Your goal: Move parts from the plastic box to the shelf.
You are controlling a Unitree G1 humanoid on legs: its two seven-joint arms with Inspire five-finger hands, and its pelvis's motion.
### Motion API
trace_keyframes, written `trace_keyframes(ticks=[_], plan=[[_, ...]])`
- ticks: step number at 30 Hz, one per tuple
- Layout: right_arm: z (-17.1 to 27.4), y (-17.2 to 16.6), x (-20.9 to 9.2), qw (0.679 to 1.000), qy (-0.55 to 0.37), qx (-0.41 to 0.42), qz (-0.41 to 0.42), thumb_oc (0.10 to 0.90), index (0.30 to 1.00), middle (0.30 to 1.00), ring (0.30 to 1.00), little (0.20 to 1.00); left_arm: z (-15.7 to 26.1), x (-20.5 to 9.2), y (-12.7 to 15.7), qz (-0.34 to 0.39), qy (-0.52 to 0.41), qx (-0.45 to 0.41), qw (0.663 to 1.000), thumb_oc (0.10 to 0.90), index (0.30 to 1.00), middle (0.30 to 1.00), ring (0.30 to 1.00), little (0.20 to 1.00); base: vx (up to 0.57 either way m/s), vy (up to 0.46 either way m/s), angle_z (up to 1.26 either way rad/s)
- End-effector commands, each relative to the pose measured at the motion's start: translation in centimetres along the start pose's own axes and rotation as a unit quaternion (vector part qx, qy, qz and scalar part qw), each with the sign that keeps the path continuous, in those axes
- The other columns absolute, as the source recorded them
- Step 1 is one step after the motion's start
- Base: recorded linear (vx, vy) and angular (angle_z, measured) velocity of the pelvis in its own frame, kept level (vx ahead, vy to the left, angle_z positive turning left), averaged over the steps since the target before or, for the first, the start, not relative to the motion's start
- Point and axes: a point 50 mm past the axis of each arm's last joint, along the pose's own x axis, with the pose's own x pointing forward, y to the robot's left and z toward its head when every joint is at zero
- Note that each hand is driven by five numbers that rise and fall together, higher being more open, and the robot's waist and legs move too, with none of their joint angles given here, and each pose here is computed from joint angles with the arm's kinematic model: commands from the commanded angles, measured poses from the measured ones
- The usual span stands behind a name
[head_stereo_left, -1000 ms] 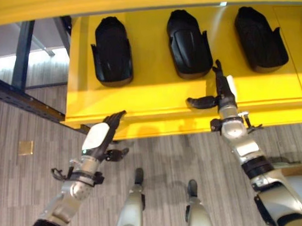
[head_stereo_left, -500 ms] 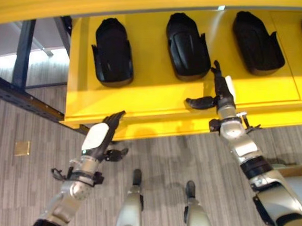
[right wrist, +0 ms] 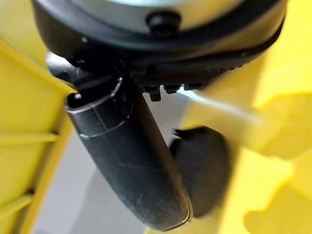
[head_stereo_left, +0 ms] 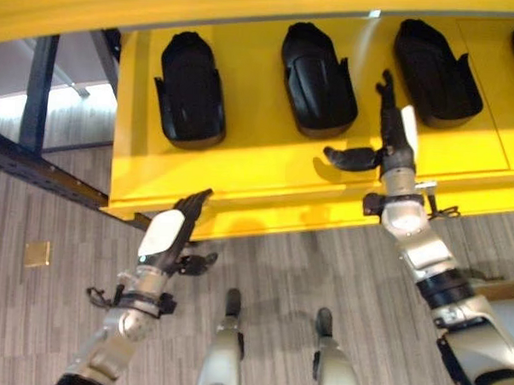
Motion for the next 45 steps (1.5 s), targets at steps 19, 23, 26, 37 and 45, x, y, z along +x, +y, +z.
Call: trace_keyframes(ticks=[19, 23, 26, 37, 45], plan=[[-1.7, -2.2, -10.8, 0.985, 0.011, 0.168, 0.046, 0.900, 1.000, 1.000, 1.000, 1.000, -1.0, -3.6, -3.8, 0.039, 0.119, -0.505, 0.854, 0.900, 1.000, 1.000, 1.000, 1.000, 0.03, 0.002, 0.05], [-3.4, -2.1, -14.0, 0.978, 0.070, 0.186, 0.066, 0.900, 1.000, 1.000, 1.000, 1.000, -0.4, -4.3, -4.0, 0.051, 0.108, -0.589, 0.799, 0.900, 1.000, 1.000, 1.000, 1.000, -0.03, 0.002, 0.08], [-4.1, -1.7, -15.7, 0.971, 0.099, 0.200, 0.085, 0.900, 1.000, 1.000, 1.000, 1.000, -0.2, -4.5, -3.7, 0.059, 0.098, -0.604, 0.789, 0.900, 1.000, 1.000, 1.000, 1.000, -0.03, -0.002, 0.06], [-5.7, -0.2, -18.2, 0.952, 0.161, 0.240, 0.098, 0.900, 1.000, 1.000, 1.000, 1.000, -0.2, -5.0, -4.4, 0.074, 0.104, -0.603, 0.788, 0.900, 1.000, 1.000, 1.000, 1.000, -0.01, 0.000, 0.01], [-5.9, 0.4, -18.7, 0.946, 0.175, 0.251, 0.110, 0.900, 1.000, 1.000, 1.000, 1.000, -0.4, -5.2, -4.6, 0.069, 0.111, -0.593, 0.795, 0.900, 1.000, 1.000, 1.000, 1.000, 0.00, 0.000, 0.00]])
